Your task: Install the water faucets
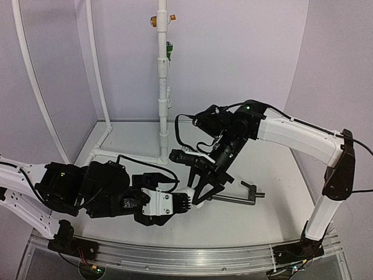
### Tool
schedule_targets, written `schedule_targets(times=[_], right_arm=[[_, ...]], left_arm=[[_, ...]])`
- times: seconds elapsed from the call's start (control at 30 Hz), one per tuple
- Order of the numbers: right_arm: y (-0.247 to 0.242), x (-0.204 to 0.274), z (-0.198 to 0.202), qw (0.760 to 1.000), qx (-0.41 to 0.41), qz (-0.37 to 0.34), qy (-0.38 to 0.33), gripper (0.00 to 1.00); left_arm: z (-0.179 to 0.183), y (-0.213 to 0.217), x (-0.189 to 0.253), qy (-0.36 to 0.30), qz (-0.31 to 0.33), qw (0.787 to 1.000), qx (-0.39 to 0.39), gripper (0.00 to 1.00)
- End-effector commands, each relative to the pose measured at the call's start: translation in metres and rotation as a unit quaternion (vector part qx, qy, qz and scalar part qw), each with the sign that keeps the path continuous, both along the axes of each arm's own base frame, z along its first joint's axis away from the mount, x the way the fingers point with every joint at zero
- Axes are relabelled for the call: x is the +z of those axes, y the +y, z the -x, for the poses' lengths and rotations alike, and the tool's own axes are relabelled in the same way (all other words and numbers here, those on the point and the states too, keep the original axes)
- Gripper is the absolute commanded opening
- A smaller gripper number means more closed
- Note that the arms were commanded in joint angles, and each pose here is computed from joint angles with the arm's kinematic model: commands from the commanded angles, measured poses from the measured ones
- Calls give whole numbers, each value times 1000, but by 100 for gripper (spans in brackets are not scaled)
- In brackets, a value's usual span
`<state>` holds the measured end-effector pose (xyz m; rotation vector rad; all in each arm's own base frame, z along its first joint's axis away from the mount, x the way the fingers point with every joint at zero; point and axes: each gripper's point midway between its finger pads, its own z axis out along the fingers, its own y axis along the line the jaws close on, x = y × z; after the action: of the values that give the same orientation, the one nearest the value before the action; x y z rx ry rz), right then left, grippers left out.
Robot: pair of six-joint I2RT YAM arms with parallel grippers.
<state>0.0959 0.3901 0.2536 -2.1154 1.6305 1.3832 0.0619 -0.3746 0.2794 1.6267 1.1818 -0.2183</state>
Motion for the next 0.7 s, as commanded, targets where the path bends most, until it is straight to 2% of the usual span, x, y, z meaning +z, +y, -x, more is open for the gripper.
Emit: schedule_targets(times=[0.0, 0.5, 0.67], right_arm=[[6, 15, 5, 1000, 11, -20, -9, 0], [15, 19, 13, 999, 25, -25, -17, 0], [16, 16, 14, 999, 27, -20, -17, 0]], left_arm=[[-2, -9, 36, -1, 53, 999, 8, 62], [-1, -15, 24, 9, 37, 999, 8, 47], [-2, -17, 22, 8, 34, 999, 10, 35]])
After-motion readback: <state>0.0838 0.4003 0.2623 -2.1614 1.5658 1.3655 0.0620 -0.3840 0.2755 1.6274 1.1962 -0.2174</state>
